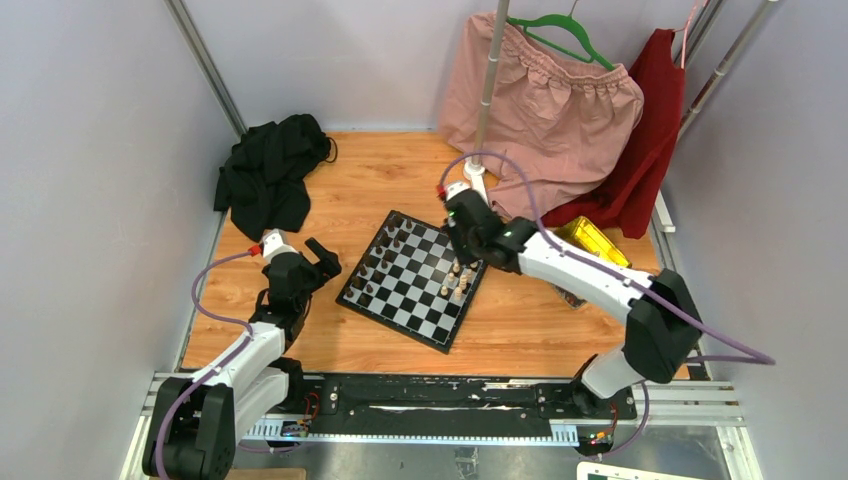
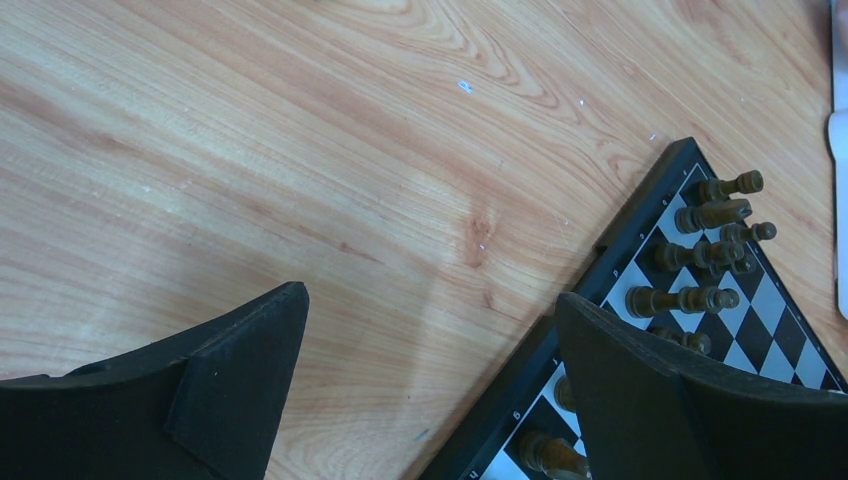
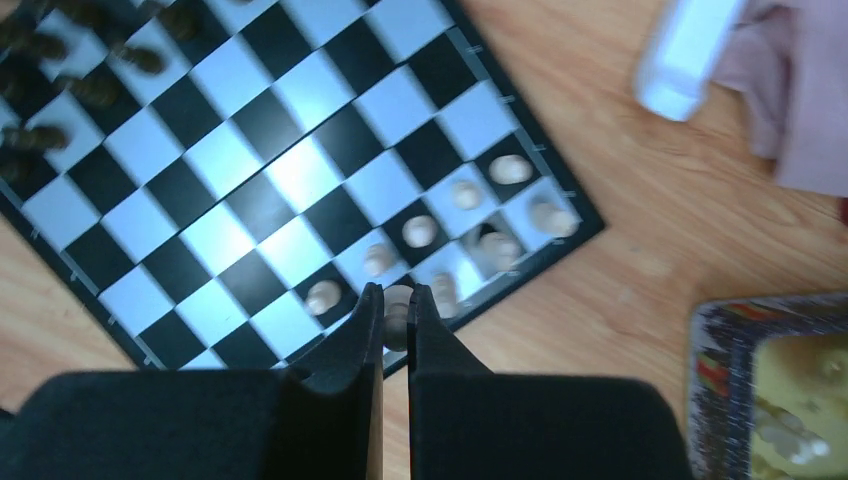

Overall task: Set up the chess pieces on the board
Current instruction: Place the chess piece on the chessboard.

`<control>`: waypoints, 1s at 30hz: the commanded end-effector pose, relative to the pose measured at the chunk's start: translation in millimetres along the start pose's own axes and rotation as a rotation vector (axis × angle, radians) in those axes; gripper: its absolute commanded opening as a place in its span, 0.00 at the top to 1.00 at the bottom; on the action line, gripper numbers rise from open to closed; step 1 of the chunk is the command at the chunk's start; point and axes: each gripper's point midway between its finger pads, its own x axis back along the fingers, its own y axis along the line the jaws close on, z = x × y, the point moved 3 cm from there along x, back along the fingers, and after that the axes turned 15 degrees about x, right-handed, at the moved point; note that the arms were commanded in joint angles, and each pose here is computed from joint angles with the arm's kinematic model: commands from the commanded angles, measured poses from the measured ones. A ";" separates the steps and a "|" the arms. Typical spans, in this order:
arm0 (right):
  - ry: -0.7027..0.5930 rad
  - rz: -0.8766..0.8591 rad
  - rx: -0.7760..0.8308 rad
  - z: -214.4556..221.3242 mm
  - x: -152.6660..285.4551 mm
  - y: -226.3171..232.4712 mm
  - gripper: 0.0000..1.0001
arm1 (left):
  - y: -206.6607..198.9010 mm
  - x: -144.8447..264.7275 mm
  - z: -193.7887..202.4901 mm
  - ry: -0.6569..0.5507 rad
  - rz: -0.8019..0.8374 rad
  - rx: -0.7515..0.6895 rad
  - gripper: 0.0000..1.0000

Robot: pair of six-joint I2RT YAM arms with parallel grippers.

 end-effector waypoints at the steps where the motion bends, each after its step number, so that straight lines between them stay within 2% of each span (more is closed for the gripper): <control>1: 0.054 -0.086 0.159 4.0 0.5 48.2 1.00 | -2.4 -1.3 -4.8 -0.023 0.011 -0.011 0.00; 6: 0.075 -0.125 0.249 7.1 -3.0 85.2 1.00 | -2.5 -1.2 -4.9 -0.024 0.012 -0.012 0.00; 12: 0.117 -0.137 0.291 20.9 -10.5 104.6 1.00 | -2.2 -0.9 -4.8 -0.025 0.013 -0.012 0.00; 30: 0.178 -0.100 0.323 54.2 -33.1 112.9 1.00 | -3.1 -0.4 -5.6 -0.028 0.017 -0.011 0.00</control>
